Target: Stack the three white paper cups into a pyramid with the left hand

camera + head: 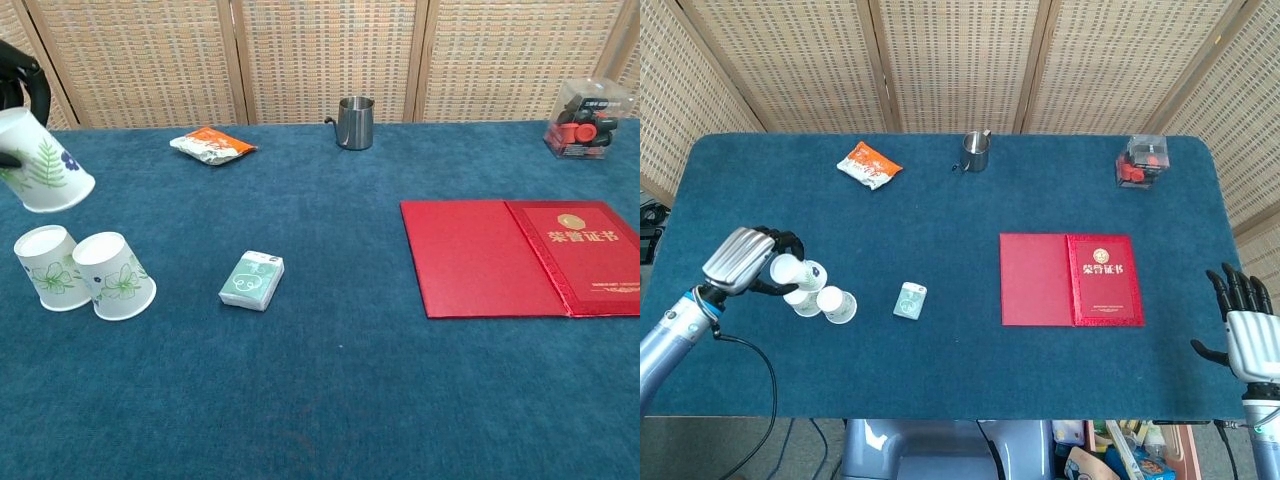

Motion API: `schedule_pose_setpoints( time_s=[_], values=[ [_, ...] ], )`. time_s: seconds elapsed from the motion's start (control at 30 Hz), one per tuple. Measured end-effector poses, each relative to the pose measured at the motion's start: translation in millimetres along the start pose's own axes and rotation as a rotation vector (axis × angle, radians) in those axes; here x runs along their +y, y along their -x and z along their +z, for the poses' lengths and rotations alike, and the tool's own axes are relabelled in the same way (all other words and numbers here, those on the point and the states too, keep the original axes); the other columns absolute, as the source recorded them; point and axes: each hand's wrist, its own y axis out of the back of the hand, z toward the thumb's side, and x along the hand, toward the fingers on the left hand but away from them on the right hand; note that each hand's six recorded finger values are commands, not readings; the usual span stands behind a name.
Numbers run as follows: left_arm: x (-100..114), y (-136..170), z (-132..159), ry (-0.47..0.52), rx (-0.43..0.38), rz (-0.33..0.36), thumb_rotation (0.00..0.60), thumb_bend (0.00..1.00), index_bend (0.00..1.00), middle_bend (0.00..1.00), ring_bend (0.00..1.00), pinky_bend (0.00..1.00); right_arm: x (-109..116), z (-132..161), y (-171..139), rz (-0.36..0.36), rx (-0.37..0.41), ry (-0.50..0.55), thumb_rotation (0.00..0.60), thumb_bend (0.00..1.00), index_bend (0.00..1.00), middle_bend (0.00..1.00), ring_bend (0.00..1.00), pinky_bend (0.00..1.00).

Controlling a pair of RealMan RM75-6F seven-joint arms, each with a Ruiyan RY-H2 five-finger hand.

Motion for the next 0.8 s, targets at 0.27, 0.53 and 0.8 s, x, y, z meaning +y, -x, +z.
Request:
schedule_pose_setpoints(
  time_s=[0.27,0.53,0.8],
  values=[
    [-16.7,0.3,7.4,-0.01,-0.019,-0.04,0.6,0.23,0.55,0.5,0.49,0.45,0.4,0.5,-1.6,-0.003,0.0,-0.001,0.6,0.0,0.1,0.0,0.0,0.0],
    [-30.7,-7.2,11.9,-0.051,-0.007,-0.096,0.6,0.23,0.55,0.5,0.49,0.45,2.8,-5.4,-2.4,-0.008,-0.013,0.01,0.6,0.0,0.1,0.0,0.0,0.0],
    [-35.8,-8.3,11.9,-0.057,0.009,-0.1,0.6,0.23,0.55,0.5,0.49,0.45,3.7,-6.2,-2.0,-0.009,-0.013,0.013,0.6,0.0,0.1,0.0,0.0,0.0]
  ],
)
